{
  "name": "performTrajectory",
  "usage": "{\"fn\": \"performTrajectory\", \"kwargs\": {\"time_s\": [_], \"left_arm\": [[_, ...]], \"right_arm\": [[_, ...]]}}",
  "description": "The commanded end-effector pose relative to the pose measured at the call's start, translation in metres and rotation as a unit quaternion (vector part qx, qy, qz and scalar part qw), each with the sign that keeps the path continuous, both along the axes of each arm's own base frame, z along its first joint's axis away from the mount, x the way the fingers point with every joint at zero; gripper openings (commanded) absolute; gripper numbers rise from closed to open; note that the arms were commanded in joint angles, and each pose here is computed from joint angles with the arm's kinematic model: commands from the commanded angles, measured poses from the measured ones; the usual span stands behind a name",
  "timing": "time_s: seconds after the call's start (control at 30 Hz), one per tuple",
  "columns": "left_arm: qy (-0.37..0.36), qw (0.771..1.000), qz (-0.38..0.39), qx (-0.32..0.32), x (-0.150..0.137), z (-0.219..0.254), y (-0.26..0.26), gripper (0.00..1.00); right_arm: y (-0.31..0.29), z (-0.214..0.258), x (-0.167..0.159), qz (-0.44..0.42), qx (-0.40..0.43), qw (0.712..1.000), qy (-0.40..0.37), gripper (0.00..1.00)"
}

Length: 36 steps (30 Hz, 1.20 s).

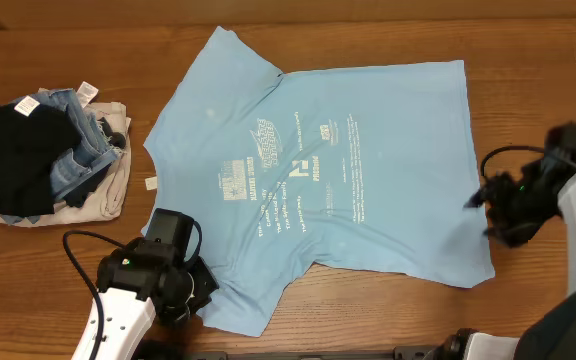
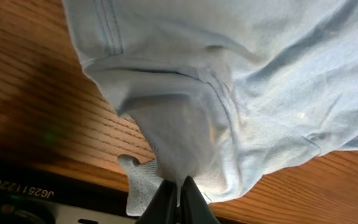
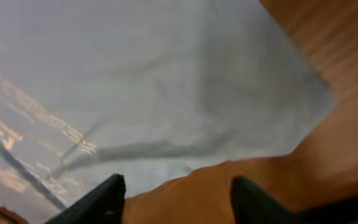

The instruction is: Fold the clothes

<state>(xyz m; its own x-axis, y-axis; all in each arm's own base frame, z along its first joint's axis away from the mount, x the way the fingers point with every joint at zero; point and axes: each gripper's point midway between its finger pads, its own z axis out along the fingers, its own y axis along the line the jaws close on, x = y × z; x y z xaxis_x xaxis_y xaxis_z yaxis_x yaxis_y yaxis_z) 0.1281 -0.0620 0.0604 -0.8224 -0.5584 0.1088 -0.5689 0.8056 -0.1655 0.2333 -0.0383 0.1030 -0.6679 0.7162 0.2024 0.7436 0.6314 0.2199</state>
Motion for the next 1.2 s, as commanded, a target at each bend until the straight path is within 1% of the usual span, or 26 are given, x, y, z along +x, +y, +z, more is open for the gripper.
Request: {"fn": "performTrajectory", "kwargs": {"time_s": [0.0,0.13,0.17,0.2,0.23,0.3,0.37,0.5,0.6,0.67,0.7,0.77,0.83,0.87,0.9,1.0,1.17], "left_arm": [[-0.019,1.000,-0.012,0.006,0.006,0.006,0.001,0.04],[-0.021,1.000,-0.012,0.007,0.007,0.006,0.001,0.04],[-0.021,1.000,-0.012,0.007,0.007,0.006,0.001,0.04],[-0.021,1.000,-0.012,0.007,0.007,0.006,0.001,0.04],[-0.021,1.000,-0.012,0.007,0.007,0.006,0.001,0.04],[-0.022,1.000,-0.012,0.007,0.007,0.006,0.001,0.04],[-0.023,1.000,-0.012,0.007,0.008,0.006,0.001,0.04],[-0.024,1.000,-0.012,0.010,0.008,0.006,0.002,0.04],[-0.023,1.000,-0.012,0.010,0.008,0.006,0.002,0.04],[-0.023,1.000,-0.012,0.010,0.008,0.006,0.002,0.04],[-0.023,1.000,-0.012,0.010,0.008,0.006,0.002,0.04],[-0.025,1.000,-0.012,0.010,0.009,0.006,0.002,0.04],[-0.027,1.000,-0.012,0.009,0.010,0.006,0.002,0.04],[-0.028,1.000,-0.012,0.009,0.010,0.006,0.002,0.04],[-0.028,1.000,-0.012,0.009,0.010,0.006,0.002,0.04],[-0.034,0.999,-0.012,0.008,0.013,0.008,0.001,0.04],[-0.061,0.998,-0.025,-0.004,0.026,0.023,-0.004,0.04]], "right_arm": [[0.025,-0.019,-0.028,-0.013,0.063,0.997,0.046,0.60],[0.040,-0.043,-0.064,-0.028,0.086,0.990,0.108,0.63],[0.042,-0.048,-0.069,-0.030,0.087,0.989,0.115,0.64],[0.045,-0.055,-0.076,-0.035,0.090,0.988,0.125,0.67],[0.047,-0.059,-0.080,-0.044,0.094,0.986,0.132,0.68],[0.049,-0.065,-0.081,-0.056,0.094,0.985,0.132,0.73],[0.042,-0.074,-0.080,-0.082,0.069,0.985,0.137,0.78],[0.025,-0.089,-0.071,-0.118,0.020,0.985,0.122,0.77],[0.019,-0.096,-0.073,-0.129,-0.002,0.984,0.123,0.66],[0.019,-0.100,-0.080,-0.129,-0.007,0.983,0.132,0.50],[0.019,-0.101,-0.083,-0.128,-0.008,0.982,0.137,0.46],[0.022,-0.105,-0.090,-0.128,-0.005,0.981,0.146,0.45],[0.021,-0.111,-0.090,-0.128,-0.011,0.982,0.137,0.25],[0.020,-0.111,-0.086,-0.125,-0.013,0.984,0.129,0.13],[0.018,-0.111,-0.083,-0.121,-0.015,0.985,0.123,0.04],[0.012,-0.104,-0.069,-0.102,-0.020,0.990,0.097,0.04],[0.002,-0.076,-0.043,-0.073,-0.032,0.996,0.048,0.04]]}}
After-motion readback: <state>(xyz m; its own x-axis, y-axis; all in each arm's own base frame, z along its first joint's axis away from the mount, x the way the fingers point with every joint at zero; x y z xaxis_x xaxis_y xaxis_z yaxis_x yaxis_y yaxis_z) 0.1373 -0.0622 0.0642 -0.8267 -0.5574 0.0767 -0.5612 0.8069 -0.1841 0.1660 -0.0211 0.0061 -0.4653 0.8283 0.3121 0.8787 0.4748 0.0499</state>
